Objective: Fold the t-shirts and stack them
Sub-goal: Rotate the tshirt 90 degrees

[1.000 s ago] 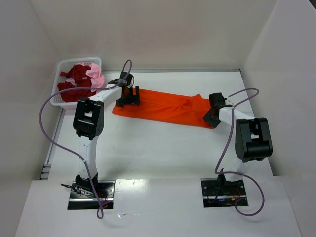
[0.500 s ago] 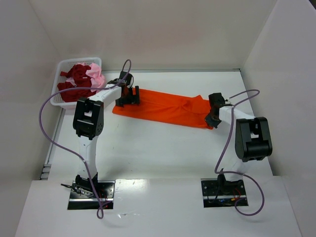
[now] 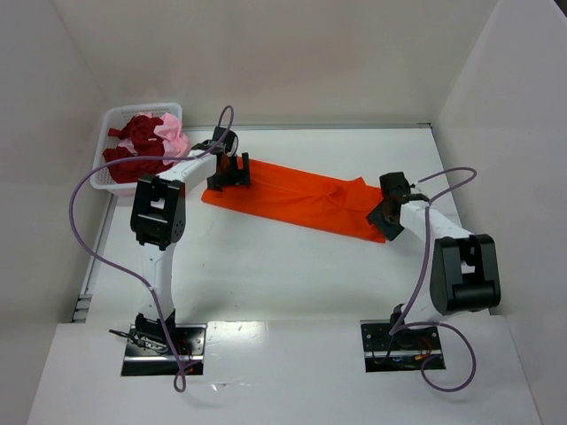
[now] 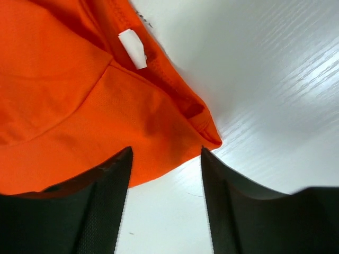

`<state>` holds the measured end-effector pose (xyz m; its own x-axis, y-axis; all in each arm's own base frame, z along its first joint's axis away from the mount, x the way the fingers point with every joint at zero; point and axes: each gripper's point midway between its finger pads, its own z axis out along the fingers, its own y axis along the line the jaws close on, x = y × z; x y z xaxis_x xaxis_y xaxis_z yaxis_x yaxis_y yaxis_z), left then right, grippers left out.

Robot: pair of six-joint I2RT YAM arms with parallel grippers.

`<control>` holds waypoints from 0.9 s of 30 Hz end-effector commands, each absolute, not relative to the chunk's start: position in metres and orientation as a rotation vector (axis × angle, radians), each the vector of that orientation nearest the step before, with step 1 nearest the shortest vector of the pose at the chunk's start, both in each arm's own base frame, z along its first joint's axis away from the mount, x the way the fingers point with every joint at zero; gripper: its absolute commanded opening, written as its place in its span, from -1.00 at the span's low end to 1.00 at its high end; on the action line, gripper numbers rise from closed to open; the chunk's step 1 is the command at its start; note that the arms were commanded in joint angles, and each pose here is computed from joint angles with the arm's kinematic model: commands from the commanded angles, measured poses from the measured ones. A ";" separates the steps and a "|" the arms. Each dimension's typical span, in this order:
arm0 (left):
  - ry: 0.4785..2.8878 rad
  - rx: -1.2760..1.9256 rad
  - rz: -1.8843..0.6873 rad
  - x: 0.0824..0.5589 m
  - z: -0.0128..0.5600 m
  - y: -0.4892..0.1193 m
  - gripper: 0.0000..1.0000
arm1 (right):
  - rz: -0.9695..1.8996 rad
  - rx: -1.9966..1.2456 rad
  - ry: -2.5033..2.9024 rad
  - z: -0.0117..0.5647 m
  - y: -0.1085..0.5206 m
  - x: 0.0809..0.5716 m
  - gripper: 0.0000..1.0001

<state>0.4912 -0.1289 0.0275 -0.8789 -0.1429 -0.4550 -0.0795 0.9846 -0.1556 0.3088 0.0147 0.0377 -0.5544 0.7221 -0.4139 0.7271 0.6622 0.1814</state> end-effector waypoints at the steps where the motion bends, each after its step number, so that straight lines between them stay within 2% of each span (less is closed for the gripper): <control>1: 2.685 -0.174 -0.217 0.490 0.011 -0.132 1.00 | -0.034 1.089 2.369 0.055 0.007 0.314 0.24; 7: 2.687 -0.171 -0.229 0.489 0.011 -0.133 1.00 | -0.047 1.067 2.330 0.063 -0.006 0.326 0.26; 12: 2.687 -0.171 -0.229 0.489 0.011 -0.133 1.00 | -0.067 1.026 2.338 0.054 -0.008 0.337 0.01; 27: 2.687 -0.171 -0.229 0.489 0.011 -0.133 1.00 | -0.017 0.971 2.380 0.040 0.000 0.352 -0.04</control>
